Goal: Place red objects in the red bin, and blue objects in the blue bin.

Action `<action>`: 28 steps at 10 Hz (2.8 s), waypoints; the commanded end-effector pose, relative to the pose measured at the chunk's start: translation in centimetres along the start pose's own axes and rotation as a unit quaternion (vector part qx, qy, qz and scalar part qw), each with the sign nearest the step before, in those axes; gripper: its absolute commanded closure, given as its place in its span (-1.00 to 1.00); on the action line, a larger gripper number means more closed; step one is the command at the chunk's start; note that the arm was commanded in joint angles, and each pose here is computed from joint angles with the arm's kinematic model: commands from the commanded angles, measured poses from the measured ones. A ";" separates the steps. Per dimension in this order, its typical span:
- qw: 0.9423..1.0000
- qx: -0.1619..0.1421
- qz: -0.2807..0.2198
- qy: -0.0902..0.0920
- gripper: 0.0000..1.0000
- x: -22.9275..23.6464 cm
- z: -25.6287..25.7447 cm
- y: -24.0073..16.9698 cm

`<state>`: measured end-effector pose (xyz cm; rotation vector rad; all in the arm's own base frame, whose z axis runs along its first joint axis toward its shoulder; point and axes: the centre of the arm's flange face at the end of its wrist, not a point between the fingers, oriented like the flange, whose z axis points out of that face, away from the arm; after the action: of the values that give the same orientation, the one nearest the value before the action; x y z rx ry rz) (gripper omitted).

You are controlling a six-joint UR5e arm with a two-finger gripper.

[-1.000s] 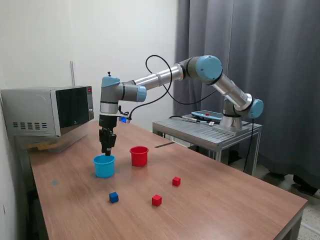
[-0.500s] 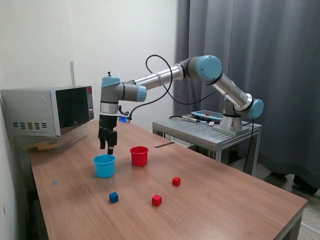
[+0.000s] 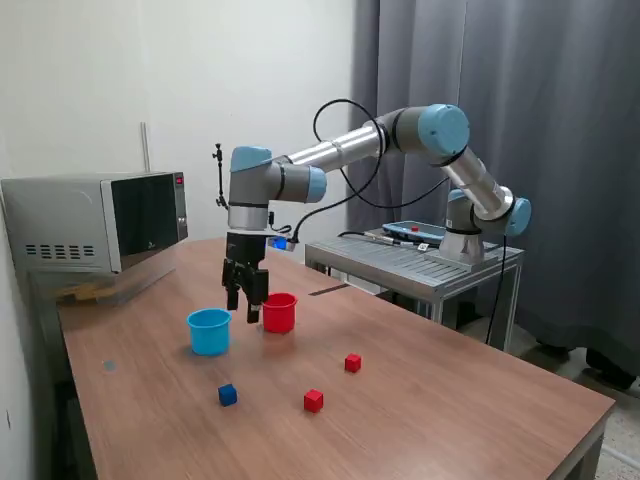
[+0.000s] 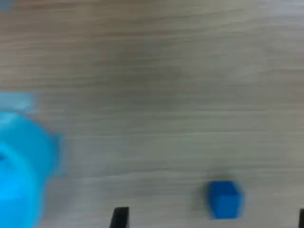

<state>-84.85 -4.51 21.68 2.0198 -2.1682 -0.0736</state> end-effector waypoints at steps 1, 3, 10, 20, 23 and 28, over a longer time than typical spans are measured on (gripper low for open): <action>1.000 -0.001 0.011 -0.001 -1.00 7.2 0.0 -1.3; 1.000 -0.012 0.026 -0.004 -1.00 8.3 -0.8 -1.0; 0.997 -0.015 0.071 -0.012 -1.00 7.7 5.8 1.3; 0.999 -0.001 -0.044 -0.009 -1.00 5.7 9.3 2.3; 0.999 -0.010 -0.050 -0.010 -1.00 5.6 8.8 2.8; 0.999 -0.014 -0.048 -0.010 -1.00 5.4 9.8 3.1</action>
<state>-89.76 -10.48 13.58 2.1169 -2.0677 -0.1384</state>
